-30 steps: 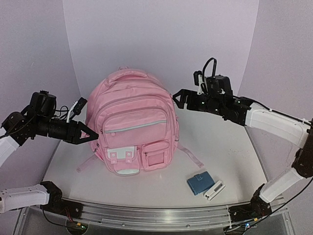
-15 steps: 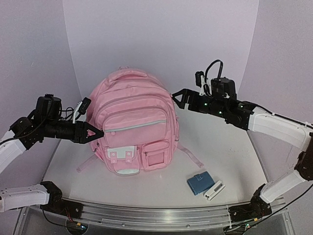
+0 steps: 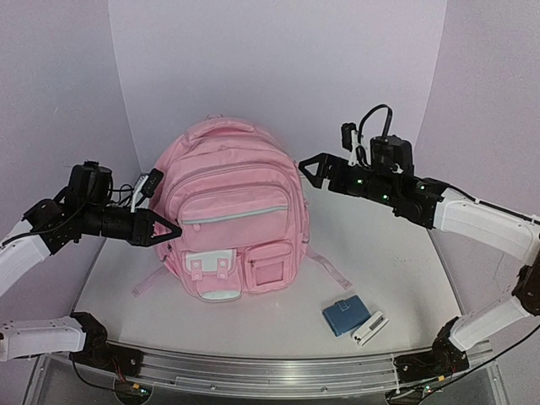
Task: Pack the student bag
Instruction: Unzip the student bag at the center of the board.
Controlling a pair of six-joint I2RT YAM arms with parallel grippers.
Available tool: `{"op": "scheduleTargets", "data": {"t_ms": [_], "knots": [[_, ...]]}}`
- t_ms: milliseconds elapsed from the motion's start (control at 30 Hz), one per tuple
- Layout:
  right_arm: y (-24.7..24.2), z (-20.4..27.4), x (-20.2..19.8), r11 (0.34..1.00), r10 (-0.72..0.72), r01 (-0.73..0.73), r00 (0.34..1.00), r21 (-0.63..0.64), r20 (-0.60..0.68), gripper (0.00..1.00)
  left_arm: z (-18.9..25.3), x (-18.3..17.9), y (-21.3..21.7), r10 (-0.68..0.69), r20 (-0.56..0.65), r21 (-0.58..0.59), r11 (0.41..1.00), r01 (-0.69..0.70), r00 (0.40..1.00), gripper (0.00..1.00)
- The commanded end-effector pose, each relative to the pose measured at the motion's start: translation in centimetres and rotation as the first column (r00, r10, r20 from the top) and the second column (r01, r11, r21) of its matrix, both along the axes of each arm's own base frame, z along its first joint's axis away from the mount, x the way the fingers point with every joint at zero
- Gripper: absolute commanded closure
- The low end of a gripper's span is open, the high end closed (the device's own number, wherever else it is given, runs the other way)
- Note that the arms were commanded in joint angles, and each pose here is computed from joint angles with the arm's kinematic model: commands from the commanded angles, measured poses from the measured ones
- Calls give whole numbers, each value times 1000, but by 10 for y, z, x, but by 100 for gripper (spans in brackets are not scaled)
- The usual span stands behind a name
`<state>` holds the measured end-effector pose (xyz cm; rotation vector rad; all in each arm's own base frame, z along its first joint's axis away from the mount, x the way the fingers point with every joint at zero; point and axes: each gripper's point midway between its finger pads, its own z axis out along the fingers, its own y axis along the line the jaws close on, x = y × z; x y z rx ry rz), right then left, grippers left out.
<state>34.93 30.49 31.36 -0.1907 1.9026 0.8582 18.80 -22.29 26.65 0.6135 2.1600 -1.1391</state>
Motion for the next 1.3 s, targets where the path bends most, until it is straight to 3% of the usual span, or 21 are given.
{"op": "scheduleTargets", "data": {"t_ms": [0, 333, 533, 767, 1133, 1267], "knots": [[-3, 21, -6, 999, 17, -20, 999, 49, 50, 2, 37, 1, 1, 1, 117, -37, 999, 3, 993, 95], [-2, 32, -23, 995, 94, -98, 989, 33, 113, 2, 65, 7, 13, 42, 169, 33, 998, -49, 985, 100], [1, 27, -28, 991, 130, -132, 985, 14, 117, 2, 93, 9, 9, 0, 208, 57, 998, -12, 978, 100], [2, 49, -48, 975, 220, -223, 953, -7, 210, 4, 103, 13, 8, -56, 212, 149, 989, 25, 976, 100], [38, 59, -102, 893, 442, -448, 853, -45, 278, 15, 115, 25, 1, -116, 251, 200, 978, 66, 961, 100], [52, 46, -101, 887, 458, -458, 852, -62, 252, 21, 116, 28, 0, -125, 258, 215, 974, 69, 958, 100]]}}
